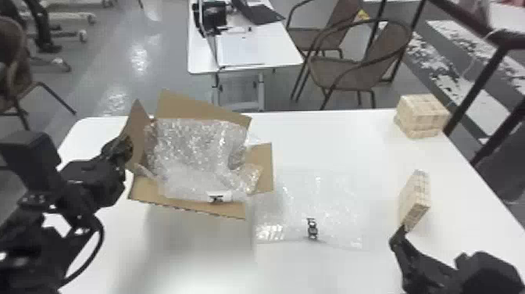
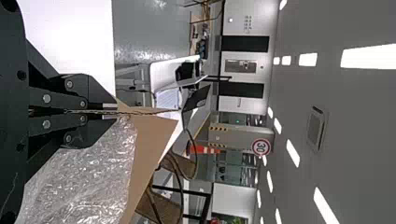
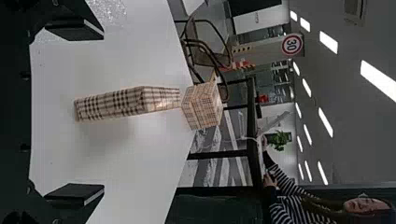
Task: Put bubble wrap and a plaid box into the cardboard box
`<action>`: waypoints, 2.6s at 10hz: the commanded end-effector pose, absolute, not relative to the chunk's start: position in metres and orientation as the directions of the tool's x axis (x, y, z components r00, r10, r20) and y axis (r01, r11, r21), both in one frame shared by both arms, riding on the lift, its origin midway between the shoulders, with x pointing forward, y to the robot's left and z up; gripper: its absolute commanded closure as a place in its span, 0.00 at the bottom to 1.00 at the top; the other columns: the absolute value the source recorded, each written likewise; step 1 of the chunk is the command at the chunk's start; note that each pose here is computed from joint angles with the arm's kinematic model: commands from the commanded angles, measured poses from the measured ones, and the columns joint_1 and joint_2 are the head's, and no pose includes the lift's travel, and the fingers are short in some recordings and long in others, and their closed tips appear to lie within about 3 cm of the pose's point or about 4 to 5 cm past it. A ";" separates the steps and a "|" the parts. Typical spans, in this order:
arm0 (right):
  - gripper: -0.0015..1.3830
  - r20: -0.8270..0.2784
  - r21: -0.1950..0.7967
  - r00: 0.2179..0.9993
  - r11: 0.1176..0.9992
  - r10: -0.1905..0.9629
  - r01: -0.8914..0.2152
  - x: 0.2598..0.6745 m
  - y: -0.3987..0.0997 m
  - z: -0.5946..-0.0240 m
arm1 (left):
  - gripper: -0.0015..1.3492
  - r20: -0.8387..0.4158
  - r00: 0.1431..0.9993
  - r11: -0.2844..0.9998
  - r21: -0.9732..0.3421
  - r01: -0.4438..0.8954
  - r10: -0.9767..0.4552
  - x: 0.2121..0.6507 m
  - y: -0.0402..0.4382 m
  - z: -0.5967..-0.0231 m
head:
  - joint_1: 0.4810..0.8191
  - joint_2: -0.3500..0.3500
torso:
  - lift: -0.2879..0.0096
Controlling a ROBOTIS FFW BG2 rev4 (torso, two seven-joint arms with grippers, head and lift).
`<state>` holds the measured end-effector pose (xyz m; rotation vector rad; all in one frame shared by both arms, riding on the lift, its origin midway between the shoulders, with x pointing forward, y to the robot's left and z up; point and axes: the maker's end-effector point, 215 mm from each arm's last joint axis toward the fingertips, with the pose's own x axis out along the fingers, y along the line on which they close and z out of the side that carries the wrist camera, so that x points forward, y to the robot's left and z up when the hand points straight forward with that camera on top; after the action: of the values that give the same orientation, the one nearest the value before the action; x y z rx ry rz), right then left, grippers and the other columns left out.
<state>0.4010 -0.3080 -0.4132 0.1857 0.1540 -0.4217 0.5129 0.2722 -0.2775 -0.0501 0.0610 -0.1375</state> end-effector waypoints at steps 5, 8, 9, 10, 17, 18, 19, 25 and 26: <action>0.10 -0.248 0.145 0.923 0.931 -0.294 0.335 0.438 -0.321 -0.447 | 0.91 -0.047 0.989 0.989 -0.055 0.140 -0.142 0.514 0.269 -0.274 | 0.63 0.42 | 0.60; 0.10 -0.225 0.127 0.940 0.948 -0.257 0.290 0.461 -0.320 -0.439 | 0.91 -0.046 0.989 0.988 -0.056 0.141 -0.144 0.515 0.269 -0.274 | 0.63 0.42 | 0.60; 0.10 -0.216 0.123 0.942 0.950 -0.255 0.285 0.468 -0.323 -0.434 | 0.91 -0.045 0.989 0.988 -0.055 0.141 -0.143 0.515 0.269 -0.274 | 0.63 0.42 | 0.60; 0.10 -0.211 0.113 0.943 0.951 -0.259 0.287 0.472 -0.328 -0.430 | 0.91 -0.045 0.989 0.988 -0.055 0.141 -0.143 0.515 0.269 -0.274 | 0.63 0.42 | 0.60; 0.10 -0.223 0.090 0.951 0.966 -0.215 0.240 0.513 -0.339 -0.438 | 0.91 -0.039 0.989 0.988 -0.055 0.143 -0.145 0.515 0.268 -0.272 | 0.63 0.39 | 0.60; 0.10 -0.231 0.084 0.951 0.970 -0.204 0.229 0.517 -0.337 -0.441 | 0.91 -0.039 0.989 0.988 -0.055 0.143 -0.145 0.514 0.268 -0.272 | 0.63 0.39 | 0.60; 0.11 -0.244 0.078 0.949 0.972 -0.198 0.223 0.519 -0.336 -0.446 | 0.91 -0.037 0.989 0.988 -0.054 0.143 -0.145 0.514 0.268 -0.272 | 0.63 0.39 | 0.60; 0.48 -0.252 0.079 0.952 0.976 -0.176 0.201 0.520 -0.329 -0.449 | 0.91 -0.037 0.989 0.988 -0.055 0.144 -0.146 0.514 0.267 -0.272 | 0.63 0.40 | 0.60; 0.49 -0.247 0.081 0.954 0.977 -0.172 0.198 0.519 -0.328 -0.445 | 0.91 -0.039 0.988 0.988 -0.055 0.144 -0.146 0.514 0.267 -0.273 | 0.63 0.41 | 0.60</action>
<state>0.5204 -0.3281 -0.4464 0.1051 0.2426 -0.1896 0.5144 0.2673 -0.2723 -0.0496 0.0421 -0.1464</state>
